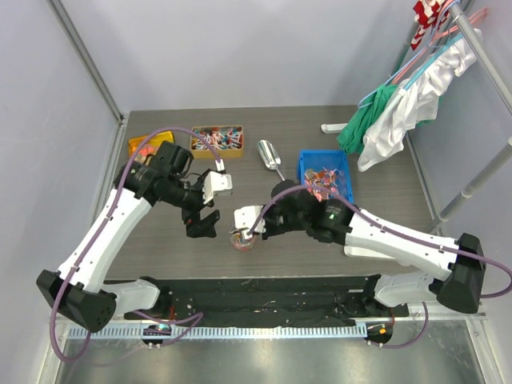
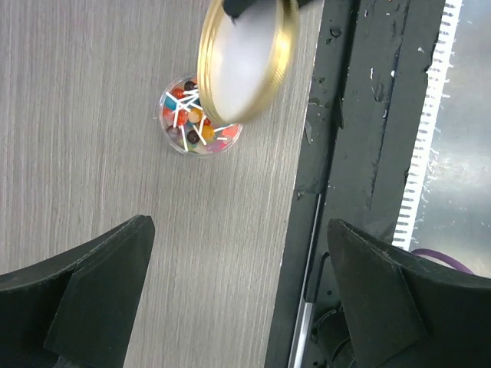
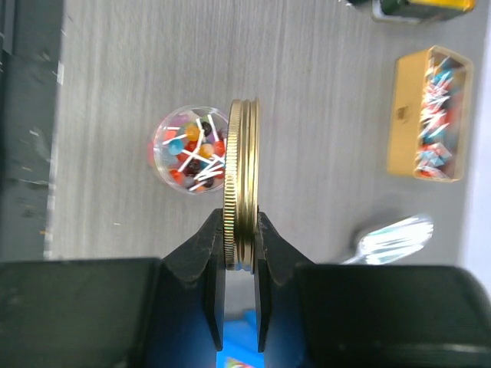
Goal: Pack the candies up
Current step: Pick up the bottle lid at the center of the board.
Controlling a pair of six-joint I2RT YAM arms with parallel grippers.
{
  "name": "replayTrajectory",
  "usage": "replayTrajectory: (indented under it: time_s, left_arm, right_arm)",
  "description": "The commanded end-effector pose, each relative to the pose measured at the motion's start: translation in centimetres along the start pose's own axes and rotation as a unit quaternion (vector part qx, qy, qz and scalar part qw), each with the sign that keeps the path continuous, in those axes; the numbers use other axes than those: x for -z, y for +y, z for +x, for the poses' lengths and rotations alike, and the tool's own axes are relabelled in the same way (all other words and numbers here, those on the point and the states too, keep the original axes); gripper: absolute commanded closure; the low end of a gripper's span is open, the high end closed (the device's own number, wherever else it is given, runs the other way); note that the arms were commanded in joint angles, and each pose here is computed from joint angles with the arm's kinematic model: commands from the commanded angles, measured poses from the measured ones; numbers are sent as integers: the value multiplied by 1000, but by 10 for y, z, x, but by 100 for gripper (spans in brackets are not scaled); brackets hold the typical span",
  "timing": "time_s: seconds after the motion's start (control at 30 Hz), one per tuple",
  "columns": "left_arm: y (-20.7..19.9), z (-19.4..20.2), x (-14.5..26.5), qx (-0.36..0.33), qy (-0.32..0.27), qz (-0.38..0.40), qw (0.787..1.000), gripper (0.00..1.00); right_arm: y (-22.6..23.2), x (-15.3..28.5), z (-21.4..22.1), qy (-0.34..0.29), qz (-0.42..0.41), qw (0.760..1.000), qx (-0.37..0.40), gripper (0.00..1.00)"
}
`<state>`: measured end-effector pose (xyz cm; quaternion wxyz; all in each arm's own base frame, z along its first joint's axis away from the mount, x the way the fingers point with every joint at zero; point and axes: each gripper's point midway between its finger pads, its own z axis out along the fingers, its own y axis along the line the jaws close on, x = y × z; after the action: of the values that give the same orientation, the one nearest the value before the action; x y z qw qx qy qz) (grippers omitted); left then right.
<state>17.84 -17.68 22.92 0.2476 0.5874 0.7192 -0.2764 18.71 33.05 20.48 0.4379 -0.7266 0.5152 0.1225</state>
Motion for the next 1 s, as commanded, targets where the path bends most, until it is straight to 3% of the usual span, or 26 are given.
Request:
replayTrajectory:
  time_s: [0.0, 0.3, 0.6, 0.8, 0.97]
  left_arm:
    - [5, -2, -5, -9, -22, -16, 1000, 0]
    - [10, -8, -15, -12, -57, -21, 998, 0]
    - [-1, -7, -29, -19, -71, 29, 997, 1]
    - [-9, -5, -35, -16, -75, 57, 995, 12]
    - [1, -19, -28, -16, -104, 17, 994, 10]
  right_arm:
    - [11, 11, -14, -68, -71, 989, -114, 99]
    - [32, -8, -31, -90, -182, 964, -172, 99]
    - [7, -11, -57, -126, -190, 955, -191, 99]
    - [-5, -9, -63, -150, -197, 947, -205, 99]
    - [-15, 2, -55, -154, -177, 951, -204, 99]
